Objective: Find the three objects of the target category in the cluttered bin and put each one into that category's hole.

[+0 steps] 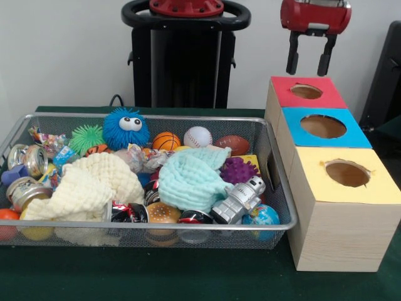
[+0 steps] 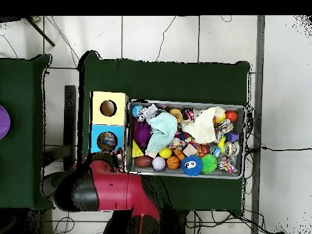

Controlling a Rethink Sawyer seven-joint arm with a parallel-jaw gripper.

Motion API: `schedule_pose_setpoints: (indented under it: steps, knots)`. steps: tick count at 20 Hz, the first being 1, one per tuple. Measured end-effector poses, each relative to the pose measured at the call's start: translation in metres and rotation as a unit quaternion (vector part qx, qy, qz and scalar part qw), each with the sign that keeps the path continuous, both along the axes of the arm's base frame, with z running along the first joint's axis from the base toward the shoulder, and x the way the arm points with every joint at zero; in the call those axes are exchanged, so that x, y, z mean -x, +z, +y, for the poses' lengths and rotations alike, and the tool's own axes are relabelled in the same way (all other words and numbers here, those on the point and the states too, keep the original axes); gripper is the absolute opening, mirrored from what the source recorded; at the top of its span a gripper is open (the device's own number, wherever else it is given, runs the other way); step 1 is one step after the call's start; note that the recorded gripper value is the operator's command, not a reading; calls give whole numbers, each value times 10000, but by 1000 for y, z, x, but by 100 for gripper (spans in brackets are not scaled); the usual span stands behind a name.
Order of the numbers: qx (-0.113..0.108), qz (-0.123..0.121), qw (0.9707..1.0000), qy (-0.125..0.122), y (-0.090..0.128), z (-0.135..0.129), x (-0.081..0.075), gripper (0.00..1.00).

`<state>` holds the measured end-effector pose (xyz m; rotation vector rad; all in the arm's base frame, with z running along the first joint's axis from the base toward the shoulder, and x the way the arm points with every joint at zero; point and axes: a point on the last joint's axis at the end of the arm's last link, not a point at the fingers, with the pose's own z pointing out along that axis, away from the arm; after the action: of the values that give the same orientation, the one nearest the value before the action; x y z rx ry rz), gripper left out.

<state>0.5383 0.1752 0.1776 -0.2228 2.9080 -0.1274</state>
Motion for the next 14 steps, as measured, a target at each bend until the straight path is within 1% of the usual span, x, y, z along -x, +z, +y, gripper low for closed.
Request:
schedule_pose_setpoints:
  steps: [4,8,13,14]
  knots:
    - [-38,66,10000,-30,16,-1,1,100]
    - [-57,34,9999,-106,23,-8,-2,100]
    - [-114,-40,9994,-333,31,-33,-11,100]
    - [-141,-55,9990,-427,32,-43,-16,100]
